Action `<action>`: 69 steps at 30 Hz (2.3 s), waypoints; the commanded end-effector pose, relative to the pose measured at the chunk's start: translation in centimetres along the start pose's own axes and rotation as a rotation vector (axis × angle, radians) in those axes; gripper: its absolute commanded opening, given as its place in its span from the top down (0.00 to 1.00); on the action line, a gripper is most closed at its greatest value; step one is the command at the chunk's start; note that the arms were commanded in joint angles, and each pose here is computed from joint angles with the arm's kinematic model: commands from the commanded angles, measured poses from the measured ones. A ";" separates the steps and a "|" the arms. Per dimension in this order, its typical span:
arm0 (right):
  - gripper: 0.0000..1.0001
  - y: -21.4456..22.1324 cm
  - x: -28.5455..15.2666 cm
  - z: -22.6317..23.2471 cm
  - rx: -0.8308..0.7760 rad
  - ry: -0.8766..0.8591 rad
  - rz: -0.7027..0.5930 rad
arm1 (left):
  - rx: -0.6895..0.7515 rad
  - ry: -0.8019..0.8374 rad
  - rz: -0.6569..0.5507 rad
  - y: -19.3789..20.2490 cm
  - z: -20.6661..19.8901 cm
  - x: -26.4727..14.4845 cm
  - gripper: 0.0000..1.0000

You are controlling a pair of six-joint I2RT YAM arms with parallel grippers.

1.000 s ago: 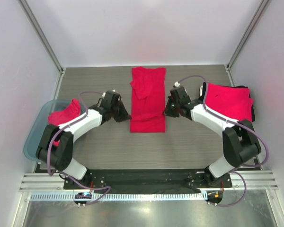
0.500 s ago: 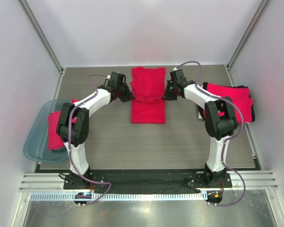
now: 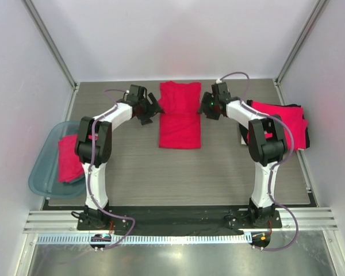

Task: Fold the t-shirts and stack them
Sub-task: Fold the tshirt

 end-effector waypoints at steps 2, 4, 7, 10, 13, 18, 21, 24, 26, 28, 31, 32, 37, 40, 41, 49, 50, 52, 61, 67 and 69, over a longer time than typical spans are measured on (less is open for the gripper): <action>0.38 -0.8 -5.4 1.3 -0.009 -0.064 -0.128 | 0.064 0.083 -0.025 1.3 -1.5 -5.3 0.20; 0.38 1.3 -6.9 1.4 -0.019 -0.097 -0.100 | 0.077 0.089 -0.019 2.9 -0.5 -6.8 0.20; 0.43 4.5 -8.2 1.8 -0.006 -0.187 -0.057 | 0.113 0.093 0.005 5.7 0.5 -8.2 0.22; 0.47 8.0 -8.6 2.1 0.012 -0.266 0.013 | 0.140 0.100 0.042 8.2 1.1 -9.0 0.24; 0.51 10.6 -8.6 1.9 0.020 -0.296 0.068 | 0.162 0.073 0.062 10.2 2.6 -9.2 0.27; 0.51 13.8 -8.7 1.6 0.028 -0.331 0.120 | 0.162 0.022 0.071 11.2 5.1 -9.0 0.31; 0.48 14.6 -8.7 1.4 0.034 -0.326 0.130 | 0.160 0.009 0.078 11.5 6.0 -8.9 0.31; 0.47 15.0 -8.4 1.4 0.042 -0.332 0.145 | 0.161 0.002 0.076 11.7 6.4 -8.8 0.32; 0.50 14.9 -8.0 1.3 0.047 -0.325 0.147 | 0.158 0.002 0.079 11.7 6.5 -8.7 0.33; 0.51 14.9 -7.4 1.2 0.058 -0.315 0.160 | 0.149 -0.002 0.077 11.6 6.5 -8.6 0.34; 0.60 14.6 -6.5 1.3 0.065 -0.321 0.145 | 0.135 -0.010 0.079 11.6 6.8 -8.7 0.38; 0.65 14.7 -6.4 1.3 0.067 -0.320 0.143 | 0.129 -0.014 0.074 11.4 6.9 -8.6 0.38; 0.99 14.6 -5.8 1.1 0.045 -0.324 0.119 | 0.086 0.005 0.094 11.1 7.2 -8.1 0.44; 0.99 14.6 -6.1 1.1 0.034 -0.328 0.095 | 0.067 0.006 0.101 10.9 7.4 -7.7 0.48; 0.99 14.6 -6.2 1.1 0.032 -0.328 0.088 | 0.063 0.007 0.103 10.9 7.5 -7.4 0.48; 0.99 14.7 -6.3 1.0 0.021 -0.329 0.084 | 0.018 0.038 0.134 11.0 7.0 -6.3 0.48; 0.99 14.8 -6.3 1.0 0.021 -0.329 0.088 | 0.006 0.030 0.137 11.0 7.3 -6.1 0.50; 0.99 14.8 -6.2 0.9 0.023 -0.329 0.089 | -0.010 0.012 0.141 11.1 8.1 -5.8 0.51; 0.99 14.8 -6.3 1.0 0.018 -0.337 0.089 | -0.074 0.004 0.147 11.2 9.8 -4.0 0.64; 0.99 14.8 -6.4 1.1 0.020 -0.343 0.086 | -0.103 0.027 0.147 11.1 9.8 -2.9 0.69; 0.99 14.7 -6.5 1.2 0.021 -0.344 0.086 | -0.107 0.023 0.146 11.1 10.1 -2.7 0.77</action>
Point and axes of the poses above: each gripper's point midway between its finger pads, its own x axis out along the fingers, its own z axis along the line the jaws close on, y = z × x, the point moved 4 cm from there along -x, back along the fingers, and after that the axes turned 15 degrees about -x, right-handed, at the moved point
